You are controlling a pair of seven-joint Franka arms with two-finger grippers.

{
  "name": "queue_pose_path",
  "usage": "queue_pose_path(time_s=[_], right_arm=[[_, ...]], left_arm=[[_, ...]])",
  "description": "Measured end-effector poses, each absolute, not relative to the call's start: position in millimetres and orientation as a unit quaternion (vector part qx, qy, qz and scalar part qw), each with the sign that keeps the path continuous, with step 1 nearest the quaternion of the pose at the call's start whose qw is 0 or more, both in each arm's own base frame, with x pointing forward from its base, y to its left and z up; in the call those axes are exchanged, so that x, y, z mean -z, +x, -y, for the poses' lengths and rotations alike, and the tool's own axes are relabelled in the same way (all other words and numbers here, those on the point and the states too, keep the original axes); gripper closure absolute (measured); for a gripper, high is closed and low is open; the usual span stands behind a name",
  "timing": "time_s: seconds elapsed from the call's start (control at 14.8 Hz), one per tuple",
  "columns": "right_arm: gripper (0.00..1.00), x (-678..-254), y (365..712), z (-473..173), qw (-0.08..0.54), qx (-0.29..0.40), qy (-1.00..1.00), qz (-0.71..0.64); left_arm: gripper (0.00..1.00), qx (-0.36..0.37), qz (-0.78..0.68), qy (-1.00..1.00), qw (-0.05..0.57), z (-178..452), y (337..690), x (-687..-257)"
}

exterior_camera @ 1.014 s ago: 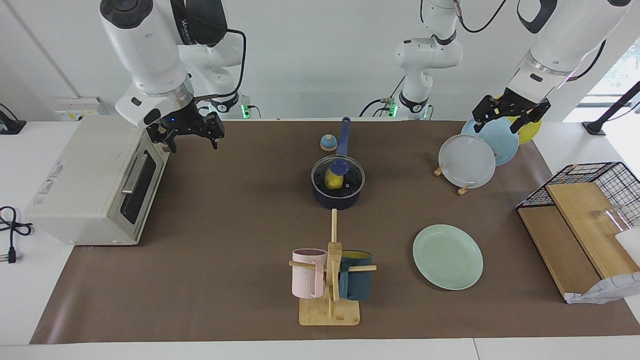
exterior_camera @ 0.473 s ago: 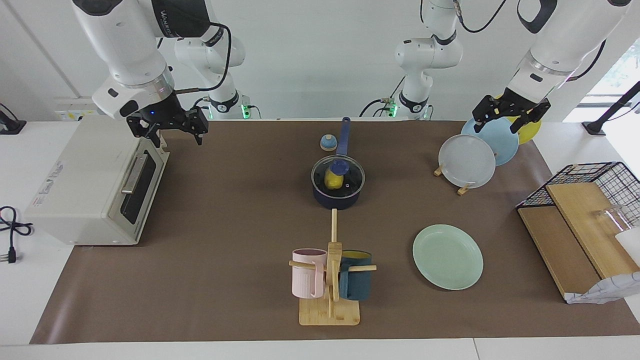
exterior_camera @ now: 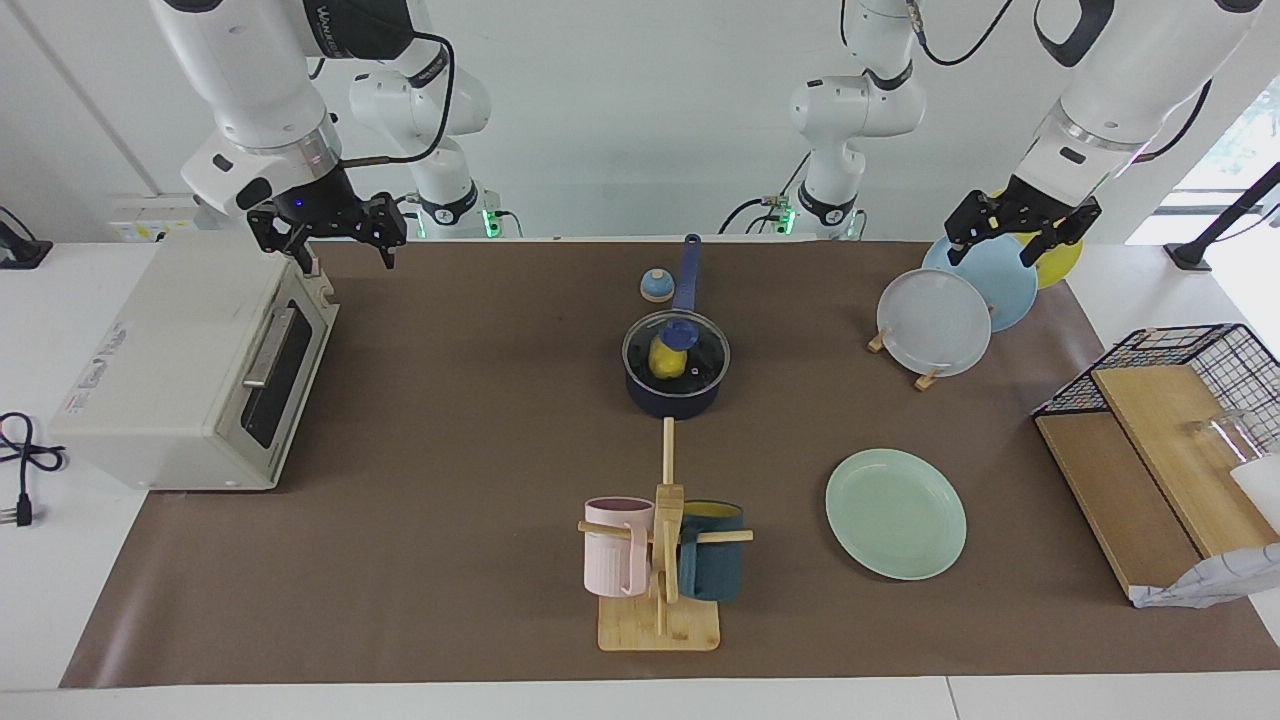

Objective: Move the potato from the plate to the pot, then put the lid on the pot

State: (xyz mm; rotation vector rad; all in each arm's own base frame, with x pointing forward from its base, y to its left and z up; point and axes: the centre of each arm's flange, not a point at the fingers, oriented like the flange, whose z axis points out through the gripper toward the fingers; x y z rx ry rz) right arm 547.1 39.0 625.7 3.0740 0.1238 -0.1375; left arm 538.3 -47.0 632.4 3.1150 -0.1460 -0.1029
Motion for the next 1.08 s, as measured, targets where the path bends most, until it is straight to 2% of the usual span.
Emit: queue_pose_path(time_s=[1.08], right_arm=[[0.00,-614,551,-10,0.023,0.050,0.998,-0.013]], left_arm=[[0.00,0.033,0.047,0.998,0.011,47,538,-632]])
